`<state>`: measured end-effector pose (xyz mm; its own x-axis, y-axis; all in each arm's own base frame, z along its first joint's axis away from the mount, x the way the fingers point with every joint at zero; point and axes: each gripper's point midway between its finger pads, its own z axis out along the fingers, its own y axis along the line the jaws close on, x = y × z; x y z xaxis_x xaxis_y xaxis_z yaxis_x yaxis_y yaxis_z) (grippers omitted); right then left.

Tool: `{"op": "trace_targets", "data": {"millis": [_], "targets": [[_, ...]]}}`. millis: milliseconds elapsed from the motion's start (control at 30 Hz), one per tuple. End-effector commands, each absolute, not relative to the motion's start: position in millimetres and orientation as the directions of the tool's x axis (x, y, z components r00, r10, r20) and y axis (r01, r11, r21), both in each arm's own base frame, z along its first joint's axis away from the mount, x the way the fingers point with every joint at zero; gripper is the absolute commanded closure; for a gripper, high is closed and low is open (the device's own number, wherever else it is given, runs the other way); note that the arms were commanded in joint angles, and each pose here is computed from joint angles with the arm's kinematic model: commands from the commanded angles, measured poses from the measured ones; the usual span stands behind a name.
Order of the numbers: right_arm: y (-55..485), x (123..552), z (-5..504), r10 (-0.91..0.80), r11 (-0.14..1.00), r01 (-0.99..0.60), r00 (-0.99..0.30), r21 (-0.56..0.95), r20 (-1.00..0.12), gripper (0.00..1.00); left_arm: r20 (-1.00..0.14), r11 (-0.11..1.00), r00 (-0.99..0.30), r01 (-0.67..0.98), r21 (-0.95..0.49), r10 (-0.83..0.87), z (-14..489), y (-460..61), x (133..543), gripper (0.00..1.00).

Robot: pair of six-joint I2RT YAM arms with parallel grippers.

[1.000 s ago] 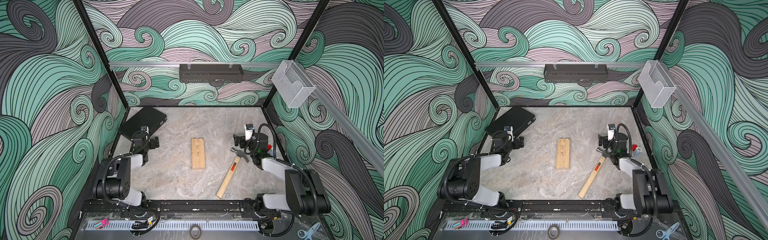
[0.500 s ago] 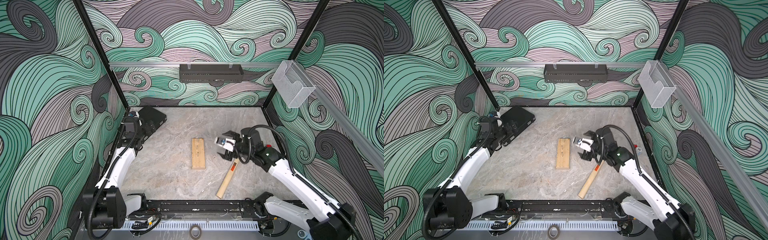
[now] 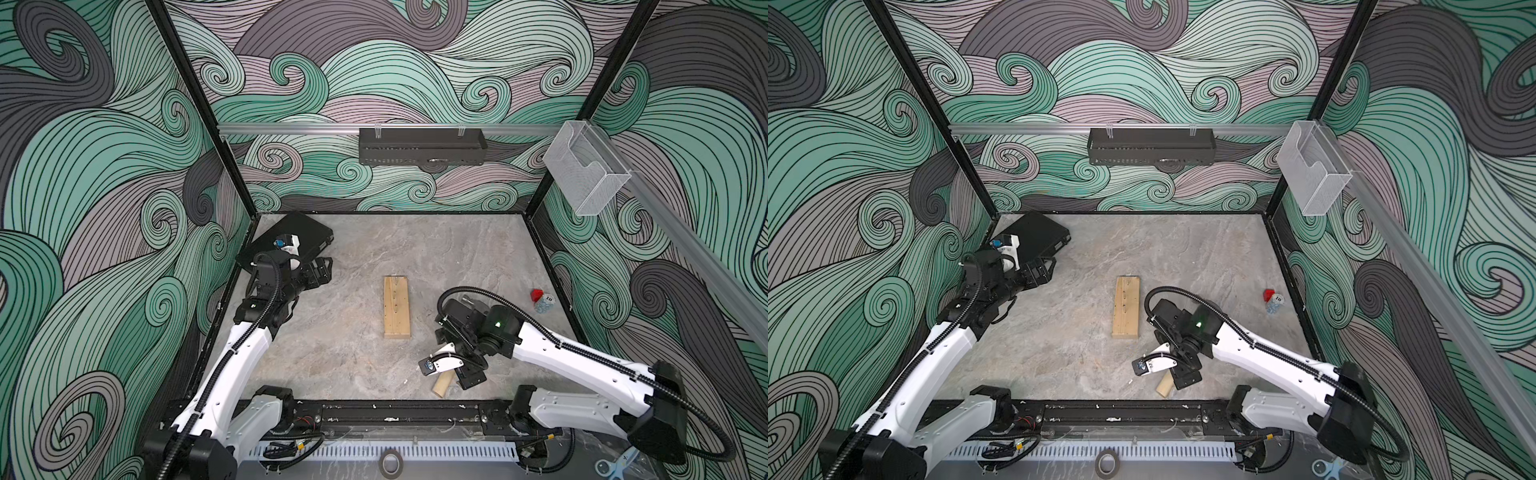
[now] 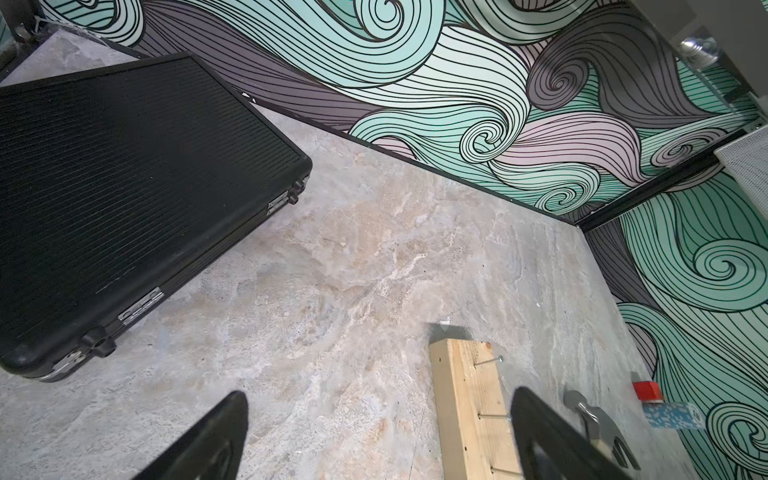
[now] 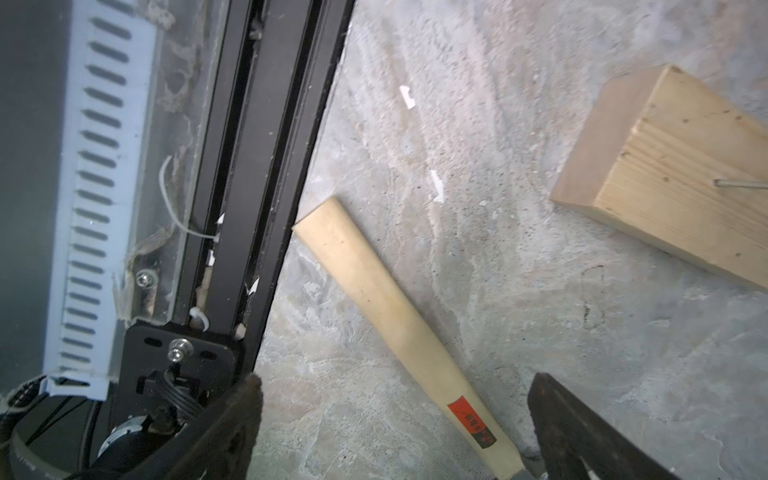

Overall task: Use a claw hammer to pull out a nail
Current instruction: Pick up the hammer at the center of the board.

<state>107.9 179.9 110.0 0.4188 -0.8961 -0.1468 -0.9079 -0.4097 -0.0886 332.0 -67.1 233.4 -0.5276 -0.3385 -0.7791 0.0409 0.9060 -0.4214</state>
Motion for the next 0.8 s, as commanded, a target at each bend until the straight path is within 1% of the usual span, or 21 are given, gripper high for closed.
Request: {"op": "trace_targets", "data": {"millis": [0, 100, 167, 233, 433, 667, 767], "targets": [[158.4, 99.8, 93.3, -0.888, -0.459, -0.888, 0.458, 0.012, -0.041, 0.0, -0.768, 0.914, -0.56, 0.045, -0.402, -0.31, 223.9, -68.7, 321.8, 0.04], [157.5, 104.7, 77.3, -0.892, -0.451, -0.891, 0.452, 0.051, 0.012, 0.0, -0.771, 0.916, -0.559, 0.05, -0.399, -0.306, 224.1, -69.3, 320.0, 0.04], [166.3, 109.9, 65.3, -0.902, -0.432, -0.901, 0.432, 0.036, 0.0, 0.01, -0.771, 0.916, -0.559, 0.048, -0.398, -0.306, 223.0, -69.0, 319.6, 0.04], [171.4, 110.5, 54.2, -0.896, -0.444, -0.896, 0.443, 0.029, -0.012, 0.02, -0.769, 0.917, -0.561, 0.043, -0.396, -0.306, 221.4, -68.1, 318.9, 0.04], [174.4, 120.1, 29.6, -0.898, -0.438, -0.899, 0.438, 0.025, 0.027, 0.09, -0.776, 0.924, -0.558, 0.042, -0.381, -0.294, 218.9, -66.1, 316.1, 0.04], [190.3, 130.3, 12.9, -0.917, -0.398, -0.917, 0.399, 0.011, 0.017, 0.23, -0.769, 0.928, -0.571, 0.033, -0.372, -0.287, 212.6, -65.0, 315.8, 0.04], [195.8, 134.2, 10.6, -0.931, -0.365, -0.931, 0.365, 0.02, -0.001, 0.28, -0.768, 0.929, -0.575, 0.033, -0.368, -0.284, 210.5, -64.7, 314.9, 0.04]]}}
